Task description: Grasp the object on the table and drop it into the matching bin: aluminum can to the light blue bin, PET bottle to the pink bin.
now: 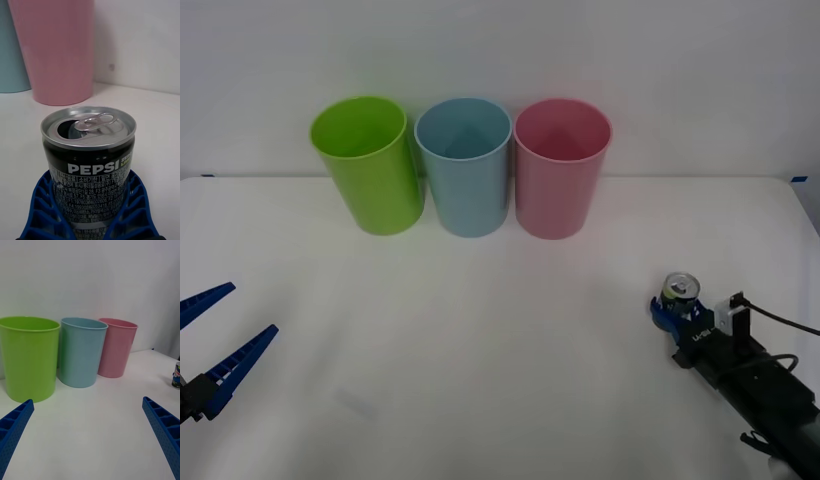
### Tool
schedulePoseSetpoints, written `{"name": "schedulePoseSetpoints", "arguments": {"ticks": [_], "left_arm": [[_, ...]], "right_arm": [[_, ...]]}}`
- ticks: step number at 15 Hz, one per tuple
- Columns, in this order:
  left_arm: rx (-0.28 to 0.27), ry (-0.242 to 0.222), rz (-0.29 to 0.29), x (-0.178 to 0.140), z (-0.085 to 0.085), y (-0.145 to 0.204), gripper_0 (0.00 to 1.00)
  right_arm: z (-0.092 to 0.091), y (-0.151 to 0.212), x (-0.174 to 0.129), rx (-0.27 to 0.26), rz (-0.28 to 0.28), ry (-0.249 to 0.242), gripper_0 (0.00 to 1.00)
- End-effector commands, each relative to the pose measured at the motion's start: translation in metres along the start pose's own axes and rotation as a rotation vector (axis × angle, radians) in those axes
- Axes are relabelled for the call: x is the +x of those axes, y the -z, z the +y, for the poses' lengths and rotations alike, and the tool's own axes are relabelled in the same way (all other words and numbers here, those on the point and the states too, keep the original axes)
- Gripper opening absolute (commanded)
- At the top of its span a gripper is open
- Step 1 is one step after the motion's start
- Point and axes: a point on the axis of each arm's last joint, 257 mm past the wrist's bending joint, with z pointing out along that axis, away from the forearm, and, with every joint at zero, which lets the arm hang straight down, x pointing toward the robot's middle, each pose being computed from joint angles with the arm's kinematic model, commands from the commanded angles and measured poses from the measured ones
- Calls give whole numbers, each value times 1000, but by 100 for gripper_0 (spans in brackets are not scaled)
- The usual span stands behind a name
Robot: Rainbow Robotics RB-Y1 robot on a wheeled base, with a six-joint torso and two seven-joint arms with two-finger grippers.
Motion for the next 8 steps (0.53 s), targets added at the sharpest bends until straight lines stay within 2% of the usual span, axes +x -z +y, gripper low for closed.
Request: {"name": "schedulePoseSetpoints", "arguments": {"ticks": [1, 8], "left_arm": [[0, 0, 0, 0, 0, 0, 100], [0, 0, 0, 0, 0, 0, 100]], "right_arm": [[3, 1, -2, -12, -8, -1, 0], [20, -5, -34, -85, -82, -1, 0]]}}
